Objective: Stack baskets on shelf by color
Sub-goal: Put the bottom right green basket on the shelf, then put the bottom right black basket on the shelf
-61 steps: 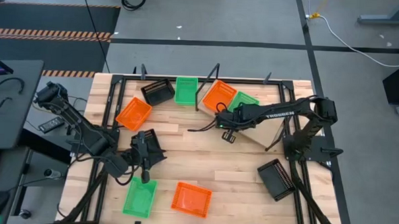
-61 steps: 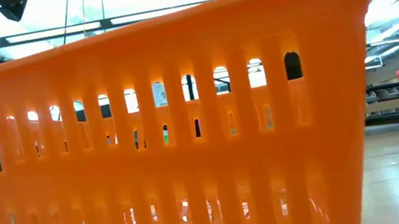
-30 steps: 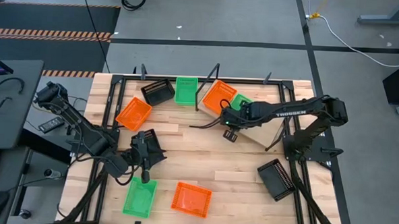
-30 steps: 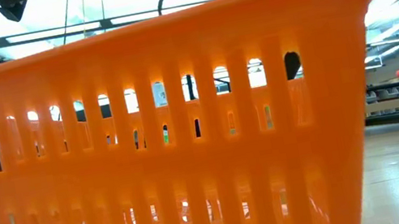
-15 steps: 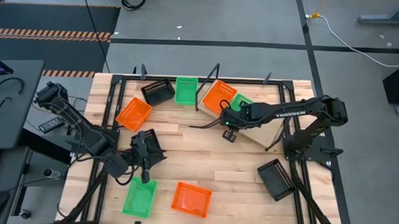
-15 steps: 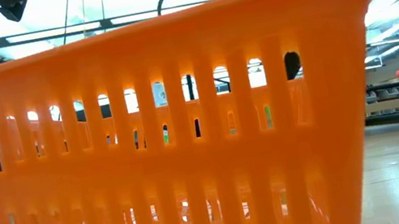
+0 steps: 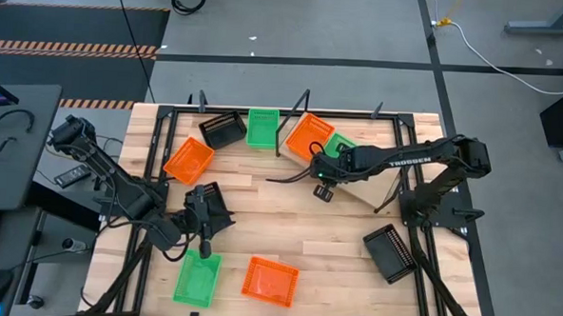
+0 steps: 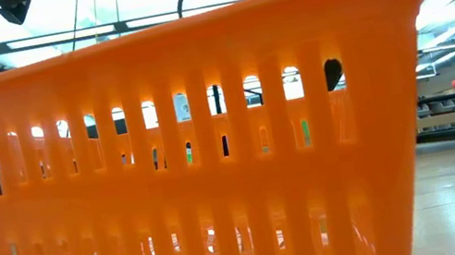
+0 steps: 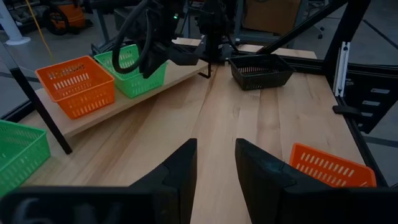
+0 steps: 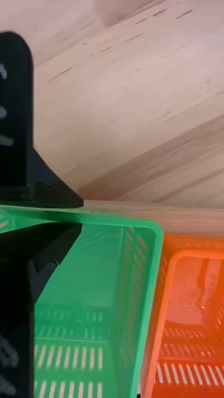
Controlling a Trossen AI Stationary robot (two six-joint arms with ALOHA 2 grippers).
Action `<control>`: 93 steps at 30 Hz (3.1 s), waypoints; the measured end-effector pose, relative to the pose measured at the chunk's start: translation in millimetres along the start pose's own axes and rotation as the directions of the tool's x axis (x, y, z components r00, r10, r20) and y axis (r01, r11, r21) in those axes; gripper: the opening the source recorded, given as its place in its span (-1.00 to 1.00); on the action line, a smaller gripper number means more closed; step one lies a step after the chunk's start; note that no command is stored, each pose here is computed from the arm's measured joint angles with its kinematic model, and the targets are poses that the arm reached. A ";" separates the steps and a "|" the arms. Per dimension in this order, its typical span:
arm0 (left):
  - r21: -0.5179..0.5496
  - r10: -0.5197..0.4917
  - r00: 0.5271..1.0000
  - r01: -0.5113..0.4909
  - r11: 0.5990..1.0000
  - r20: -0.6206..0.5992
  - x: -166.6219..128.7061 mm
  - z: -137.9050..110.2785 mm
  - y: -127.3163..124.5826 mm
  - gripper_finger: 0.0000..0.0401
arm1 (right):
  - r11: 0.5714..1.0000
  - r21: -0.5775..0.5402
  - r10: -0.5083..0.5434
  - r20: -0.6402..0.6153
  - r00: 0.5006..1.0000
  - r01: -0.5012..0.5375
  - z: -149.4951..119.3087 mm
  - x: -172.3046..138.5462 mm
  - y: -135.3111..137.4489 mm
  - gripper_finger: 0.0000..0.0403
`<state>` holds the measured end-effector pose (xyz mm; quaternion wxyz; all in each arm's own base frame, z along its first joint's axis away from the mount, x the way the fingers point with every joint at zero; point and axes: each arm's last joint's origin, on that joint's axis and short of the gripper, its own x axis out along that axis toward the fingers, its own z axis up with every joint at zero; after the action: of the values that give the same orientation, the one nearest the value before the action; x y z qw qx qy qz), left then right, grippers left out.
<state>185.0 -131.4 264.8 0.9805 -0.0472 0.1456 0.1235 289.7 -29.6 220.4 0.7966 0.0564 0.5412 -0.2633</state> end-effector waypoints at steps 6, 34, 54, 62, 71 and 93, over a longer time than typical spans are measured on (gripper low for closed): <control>0.000 0.000 1.000 0.000 1.000 0.000 0.0 0.0 0.0 -0.42 | 0.999 -0.051 0.009 0.007 1.000 -0.009 -1.7 -2.7 5.1 -0.74; -0.016 -0.002 1.000 0.002 1.000 -0.006 0.0 -0.6 0.2 -0.42 | 0.775 -0.171 0.623 0.041 0.781 -0.609 -62.3 -124.5 56.5 -0.71; -0.021 -0.001 1.000 0.001 1.000 -0.007 0.0 -0.8 0.3 -0.42 | 0.920 -0.057 0.323 -0.451 0.832 -0.388 -156.4 -125.7 101.2 -0.71; -0.028 -0.008 1.000 0.008 1.000 -0.010 0.0 -0.8 0.0 -0.42 | 0.969 0.021 0.225 -0.494 0.840 -0.247 -173.3 -106.6 129.3 -0.62; -0.051 -0.037 0.999 0.036 0.998 -0.017 -3.3 -3.3 -4.6 -0.42 | 0.983 -0.027 0.147 -0.478 0.866 -0.182 -178.6 -85.3 146.5 -0.18; -0.076 -0.068 0.998 0.066 0.995 -0.018 -8.6 -8.8 -13.8 -0.42 | 0.988 0.054 0.156 -0.412 0.898 -0.147 -187.5 -47.7 154.4 -0.24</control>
<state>178.1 -147.8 259.7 0.9800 -0.0901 0.1496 0.0954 194.7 189.8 156.4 0.6809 0.1617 0.6891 -0.1883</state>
